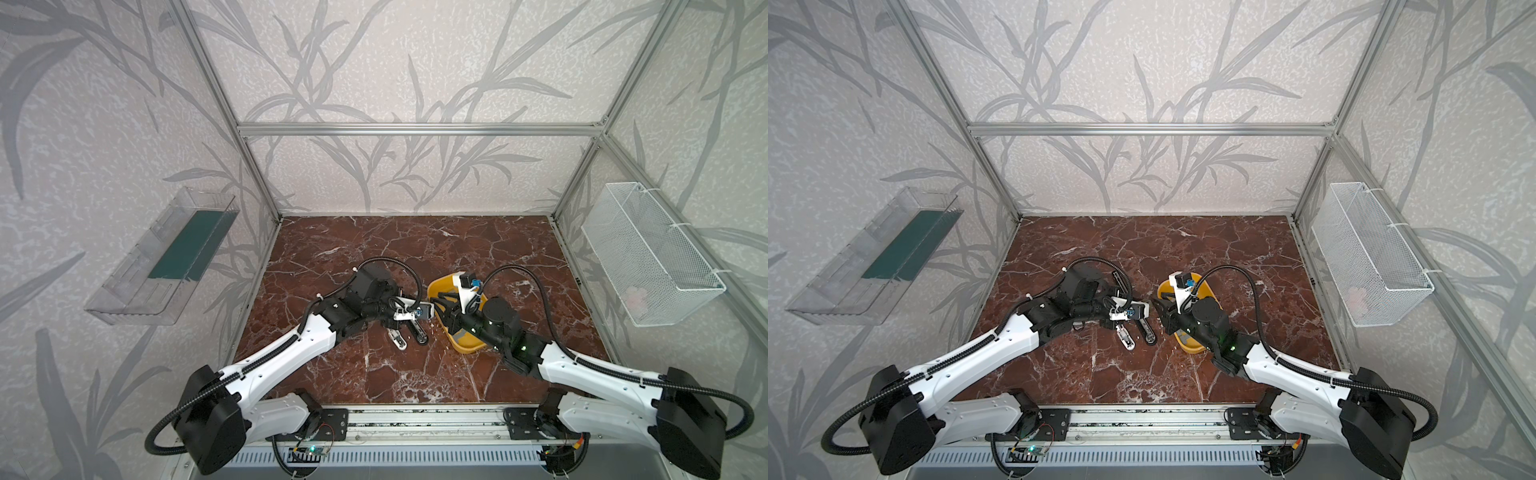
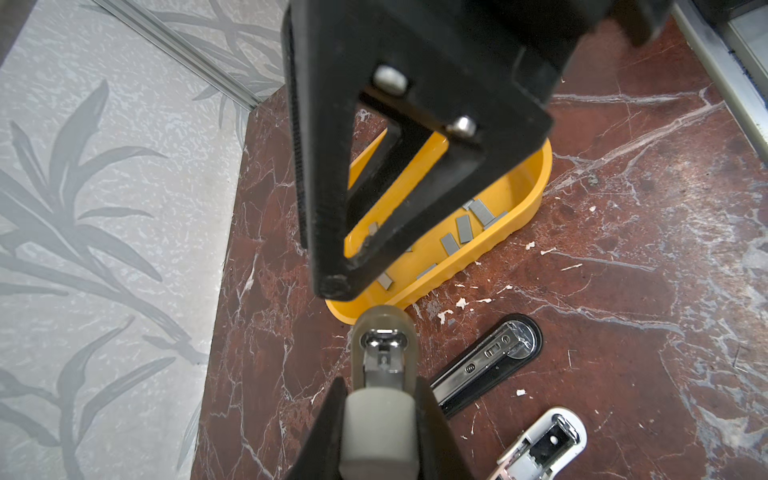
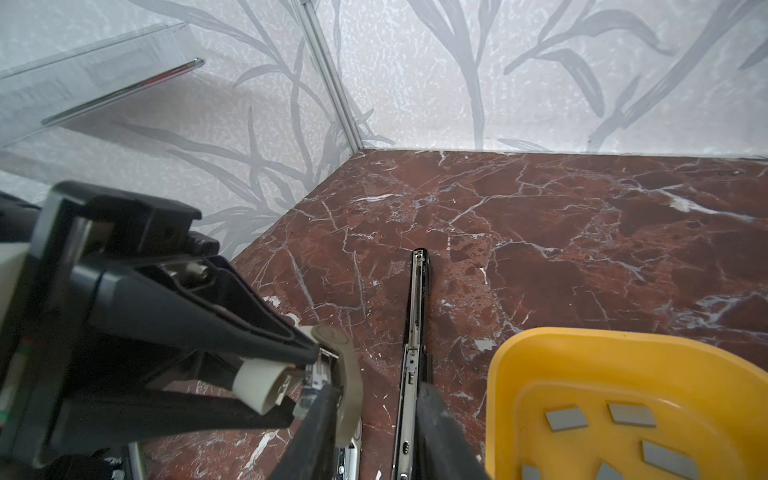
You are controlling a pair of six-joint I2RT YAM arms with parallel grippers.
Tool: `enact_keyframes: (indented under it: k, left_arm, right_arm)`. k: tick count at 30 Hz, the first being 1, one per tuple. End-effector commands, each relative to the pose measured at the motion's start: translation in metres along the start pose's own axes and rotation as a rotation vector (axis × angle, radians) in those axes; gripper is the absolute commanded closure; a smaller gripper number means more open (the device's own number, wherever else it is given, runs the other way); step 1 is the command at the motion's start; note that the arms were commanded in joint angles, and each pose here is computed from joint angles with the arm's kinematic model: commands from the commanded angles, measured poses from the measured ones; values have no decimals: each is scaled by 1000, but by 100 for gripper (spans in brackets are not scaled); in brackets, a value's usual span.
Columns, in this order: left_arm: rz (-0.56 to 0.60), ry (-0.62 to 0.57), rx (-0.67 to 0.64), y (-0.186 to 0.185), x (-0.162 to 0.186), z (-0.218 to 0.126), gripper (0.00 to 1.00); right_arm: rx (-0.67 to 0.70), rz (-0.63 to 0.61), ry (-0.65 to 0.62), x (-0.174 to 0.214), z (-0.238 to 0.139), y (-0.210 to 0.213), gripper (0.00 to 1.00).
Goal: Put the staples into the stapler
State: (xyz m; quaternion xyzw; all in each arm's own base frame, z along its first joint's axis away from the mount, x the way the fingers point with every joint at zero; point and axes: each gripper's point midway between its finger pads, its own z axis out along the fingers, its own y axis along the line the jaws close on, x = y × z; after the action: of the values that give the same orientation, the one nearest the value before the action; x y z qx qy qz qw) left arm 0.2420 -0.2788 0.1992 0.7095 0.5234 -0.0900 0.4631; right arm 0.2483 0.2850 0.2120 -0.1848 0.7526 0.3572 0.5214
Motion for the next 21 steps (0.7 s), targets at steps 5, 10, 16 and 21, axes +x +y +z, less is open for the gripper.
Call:
enact_keyframes:
  k: [5, 10, 16, 21]
  left_arm:
    - [-1, -43, 0, 2, -9, -4, 100]
    - [-2, -66, 9, 0, -14, -6, 100]
    - [-12, -126, 10, 0, -27, -13, 100]
    - [-7, -152, 9, -2, -31, -16, 100]
  right_arm:
    - [-93, -28, 42, 9, 15, 20, 69]
    - [-71, -15, 86, 20, 24, 16, 69]
    - [-25, 10, 145, 34, 36, 7, 71]
    - [29, 14, 165, 39, 38, -3, 73]
